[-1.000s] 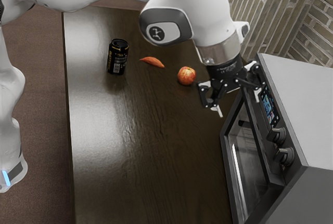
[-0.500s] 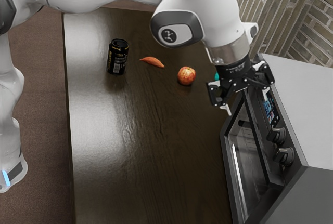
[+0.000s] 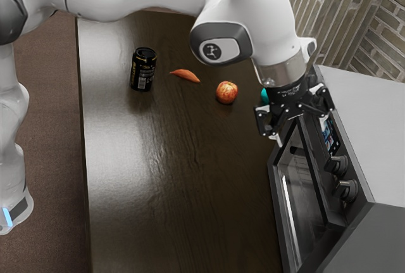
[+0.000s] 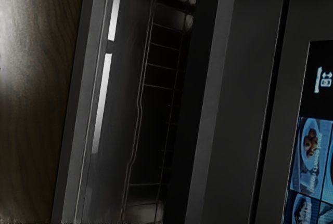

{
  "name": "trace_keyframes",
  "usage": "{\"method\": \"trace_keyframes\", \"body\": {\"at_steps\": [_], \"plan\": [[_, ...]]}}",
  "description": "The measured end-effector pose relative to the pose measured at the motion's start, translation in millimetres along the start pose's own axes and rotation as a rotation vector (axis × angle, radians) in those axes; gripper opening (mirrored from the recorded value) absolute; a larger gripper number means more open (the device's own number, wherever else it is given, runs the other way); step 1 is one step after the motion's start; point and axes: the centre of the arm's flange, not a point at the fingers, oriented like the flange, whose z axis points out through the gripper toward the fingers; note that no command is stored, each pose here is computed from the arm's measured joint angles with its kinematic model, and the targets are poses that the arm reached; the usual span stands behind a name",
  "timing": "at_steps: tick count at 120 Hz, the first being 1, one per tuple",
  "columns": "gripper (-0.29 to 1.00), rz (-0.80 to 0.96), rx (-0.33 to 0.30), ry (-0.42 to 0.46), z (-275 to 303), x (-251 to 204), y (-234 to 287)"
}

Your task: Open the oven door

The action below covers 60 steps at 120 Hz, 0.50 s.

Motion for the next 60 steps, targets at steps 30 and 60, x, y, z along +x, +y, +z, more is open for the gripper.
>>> {"method": "trace_keyframes", "body": {"at_steps": [30, 60], "plan": [[0.69, -0.027, 0.048, -0.024, 18.1, 6.9, -8.7], [0.68, -0.044, 0.067, -0.029, 32.6, 16.2, -8.2]]}}
